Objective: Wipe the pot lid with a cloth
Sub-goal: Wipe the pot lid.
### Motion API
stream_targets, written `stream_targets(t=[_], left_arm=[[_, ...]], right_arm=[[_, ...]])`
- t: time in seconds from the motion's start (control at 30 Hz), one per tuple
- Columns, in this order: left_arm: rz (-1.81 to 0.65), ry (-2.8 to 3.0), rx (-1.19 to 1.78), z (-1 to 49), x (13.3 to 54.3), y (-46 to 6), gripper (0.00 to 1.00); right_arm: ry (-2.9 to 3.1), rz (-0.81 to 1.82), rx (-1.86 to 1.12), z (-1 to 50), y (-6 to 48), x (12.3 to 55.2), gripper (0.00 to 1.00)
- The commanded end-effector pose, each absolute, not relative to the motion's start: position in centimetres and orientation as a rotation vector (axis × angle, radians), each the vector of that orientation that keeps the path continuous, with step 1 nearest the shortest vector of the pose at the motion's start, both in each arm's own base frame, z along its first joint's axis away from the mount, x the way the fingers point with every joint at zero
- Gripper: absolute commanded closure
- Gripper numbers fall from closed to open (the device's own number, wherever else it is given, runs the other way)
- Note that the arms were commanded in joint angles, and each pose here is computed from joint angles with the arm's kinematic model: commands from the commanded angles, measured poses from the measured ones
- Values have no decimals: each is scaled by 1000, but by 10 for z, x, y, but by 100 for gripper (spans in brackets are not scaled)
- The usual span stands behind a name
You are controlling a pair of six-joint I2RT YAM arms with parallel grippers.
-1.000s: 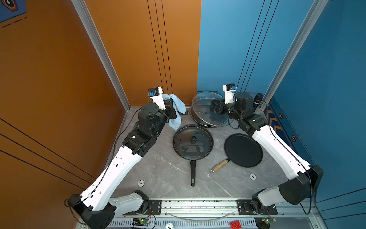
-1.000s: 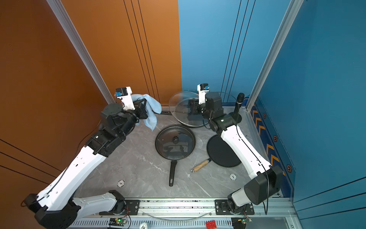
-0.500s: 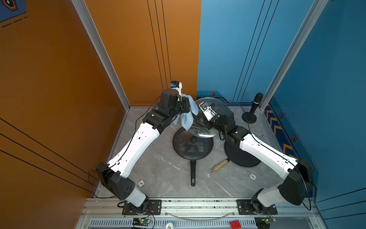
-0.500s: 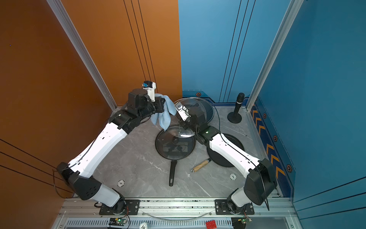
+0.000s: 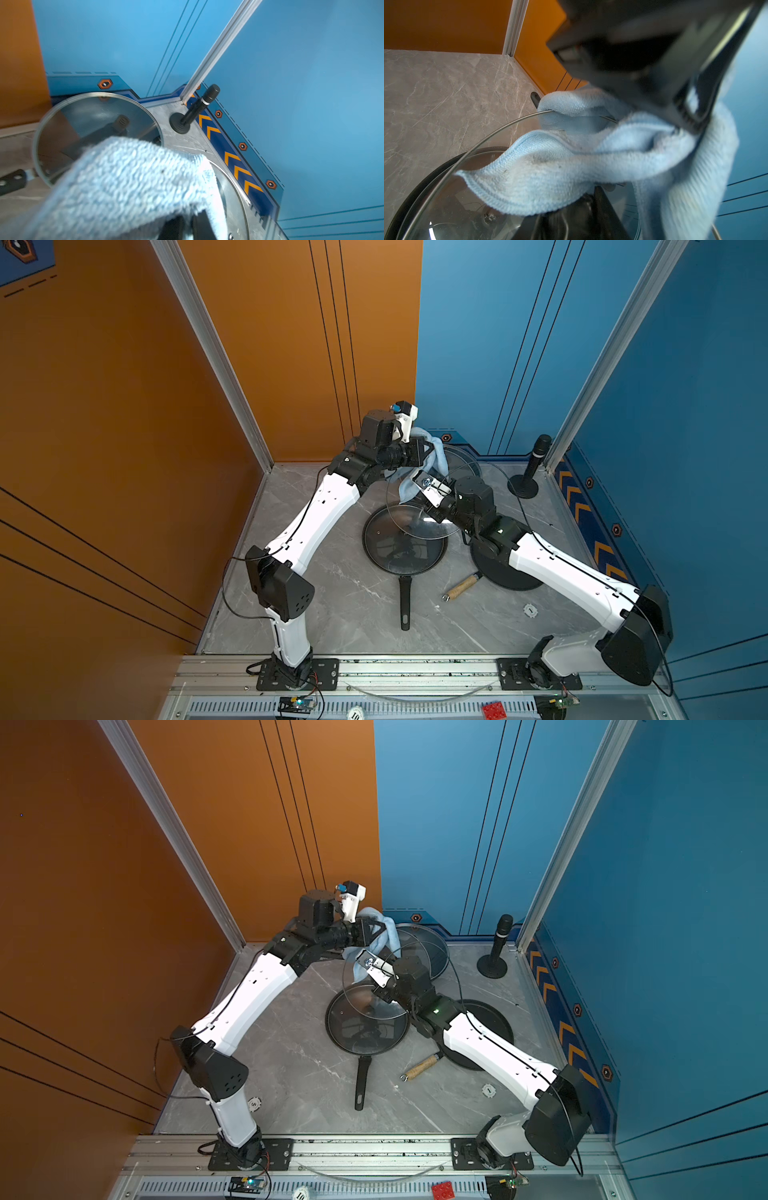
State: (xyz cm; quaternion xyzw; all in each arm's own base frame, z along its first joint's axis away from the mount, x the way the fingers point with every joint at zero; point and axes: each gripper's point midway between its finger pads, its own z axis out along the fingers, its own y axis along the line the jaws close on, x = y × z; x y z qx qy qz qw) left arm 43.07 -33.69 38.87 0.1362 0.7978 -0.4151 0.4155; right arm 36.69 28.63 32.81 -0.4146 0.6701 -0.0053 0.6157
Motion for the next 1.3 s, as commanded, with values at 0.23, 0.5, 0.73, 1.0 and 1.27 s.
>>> stream_targets(t=[0.23, 0.5, 0.73, 1.0, 1.27], left_arm=[[-885, 2243, 201, 318, 420, -285, 100], [-664, 2151, 214, 364, 393, -235, 100], [-811, 2015, 500, 410, 360, -320, 100], [-799, 2135, 494, 356, 385, -357, 100], [-542, 2262, 247, 305, 411, -278, 100]], right_arm=[[1480, -75, -671, 376, 237, 396, 100], [1533, -6, -528, 379, 203, 410, 100], [1518, 45, -497, 386, 208, 415, 100], [1472, 84, -431, 402, 208, 413, 100], [1440, 74, -346, 419, 181, 394, 100]])
